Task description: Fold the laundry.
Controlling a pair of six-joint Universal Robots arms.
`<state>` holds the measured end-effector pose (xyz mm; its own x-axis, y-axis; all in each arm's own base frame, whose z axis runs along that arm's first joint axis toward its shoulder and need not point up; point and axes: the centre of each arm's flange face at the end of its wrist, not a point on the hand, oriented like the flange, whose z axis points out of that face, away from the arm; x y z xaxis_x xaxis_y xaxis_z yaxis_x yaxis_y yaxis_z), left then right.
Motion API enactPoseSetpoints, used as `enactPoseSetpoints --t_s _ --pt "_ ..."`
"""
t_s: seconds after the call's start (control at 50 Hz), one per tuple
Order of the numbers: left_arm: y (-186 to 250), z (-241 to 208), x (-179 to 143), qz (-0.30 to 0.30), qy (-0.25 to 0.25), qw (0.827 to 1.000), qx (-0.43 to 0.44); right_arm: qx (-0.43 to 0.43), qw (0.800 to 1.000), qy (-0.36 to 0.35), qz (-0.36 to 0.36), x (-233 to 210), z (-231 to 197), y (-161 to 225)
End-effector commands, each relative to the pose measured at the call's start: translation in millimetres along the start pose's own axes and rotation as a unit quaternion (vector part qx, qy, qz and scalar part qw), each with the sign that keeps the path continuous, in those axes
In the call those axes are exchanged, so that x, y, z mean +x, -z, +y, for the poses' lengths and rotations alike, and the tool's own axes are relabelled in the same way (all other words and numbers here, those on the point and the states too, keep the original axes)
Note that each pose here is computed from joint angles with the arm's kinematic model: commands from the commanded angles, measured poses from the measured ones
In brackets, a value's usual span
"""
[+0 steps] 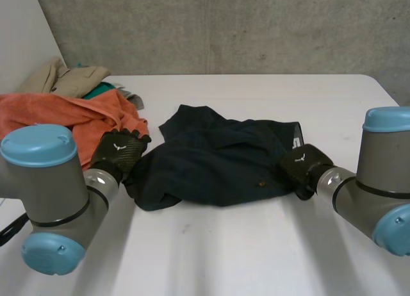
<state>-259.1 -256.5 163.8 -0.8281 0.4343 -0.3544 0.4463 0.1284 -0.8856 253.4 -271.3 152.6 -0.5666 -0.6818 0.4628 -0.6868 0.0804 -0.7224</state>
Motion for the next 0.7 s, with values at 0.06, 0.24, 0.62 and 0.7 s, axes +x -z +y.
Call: enactPoseSetpoints --t_s 0.06,0.24,0.62,0.7 --pt "3.7 -15.1 -12.0 -0.015 -0.001 1.0 0.025 -0.037 0.999 0.028 -0.015 16.0 -26.9 37.0" --pt "4.3 -21.1 -20.7 -0.026 0.038 0.998 0.034 0.097 0.992 -0.066 0.042 27.9 -81.4 19.9" --pt "1.7 -27.2 -36.1 -0.044 0.055 0.997 0.046 0.107 0.992 0.013 0.062 -14.4 -54.4 -98.2" --pt "-2.6 -30.6 -36.2 -0.04 0.061 0.996 0.055 0.115 0.99 0.014 0.083 -9.4 -56.5 -100.9"
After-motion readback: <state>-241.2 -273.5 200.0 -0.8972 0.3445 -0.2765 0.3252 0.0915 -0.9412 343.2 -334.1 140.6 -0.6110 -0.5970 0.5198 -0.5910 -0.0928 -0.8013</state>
